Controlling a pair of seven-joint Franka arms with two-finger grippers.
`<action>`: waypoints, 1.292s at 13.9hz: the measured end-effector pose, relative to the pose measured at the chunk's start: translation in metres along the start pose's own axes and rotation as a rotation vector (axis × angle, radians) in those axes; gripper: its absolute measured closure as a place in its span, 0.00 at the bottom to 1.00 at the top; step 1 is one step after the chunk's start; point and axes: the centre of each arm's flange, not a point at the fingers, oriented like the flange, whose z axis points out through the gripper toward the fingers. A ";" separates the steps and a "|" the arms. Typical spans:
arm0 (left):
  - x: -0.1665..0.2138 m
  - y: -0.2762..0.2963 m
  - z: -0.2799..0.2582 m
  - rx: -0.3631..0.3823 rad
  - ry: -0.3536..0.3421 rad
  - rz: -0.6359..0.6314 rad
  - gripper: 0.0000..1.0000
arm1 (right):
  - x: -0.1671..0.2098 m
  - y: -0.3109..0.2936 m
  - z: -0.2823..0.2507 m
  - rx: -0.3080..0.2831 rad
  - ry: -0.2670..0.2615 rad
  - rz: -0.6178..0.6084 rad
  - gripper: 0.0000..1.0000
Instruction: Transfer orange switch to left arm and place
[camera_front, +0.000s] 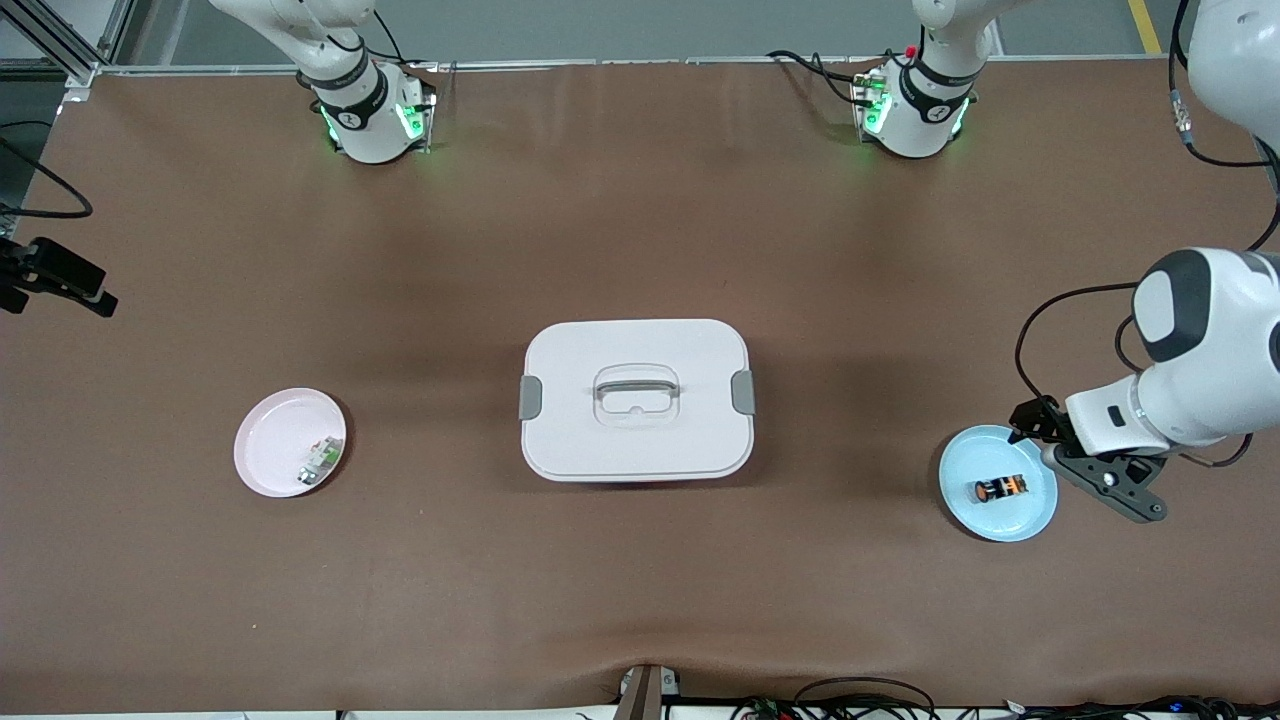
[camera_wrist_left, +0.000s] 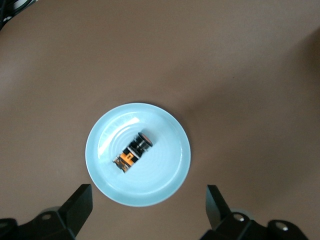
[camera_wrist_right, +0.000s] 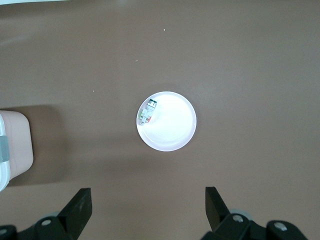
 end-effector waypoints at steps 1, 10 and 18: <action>-0.001 0.005 -0.013 0.006 -0.010 -0.062 0.00 | -0.001 0.000 -0.003 0.000 -0.002 -0.001 0.00; -0.026 0.060 -0.145 0.121 -0.058 -0.376 0.00 | -0.014 -0.010 -0.040 0.063 -0.038 -0.010 0.00; -0.041 0.104 -0.223 0.175 -0.079 -0.444 0.00 | -0.012 -0.008 -0.066 0.111 0.025 -0.004 0.00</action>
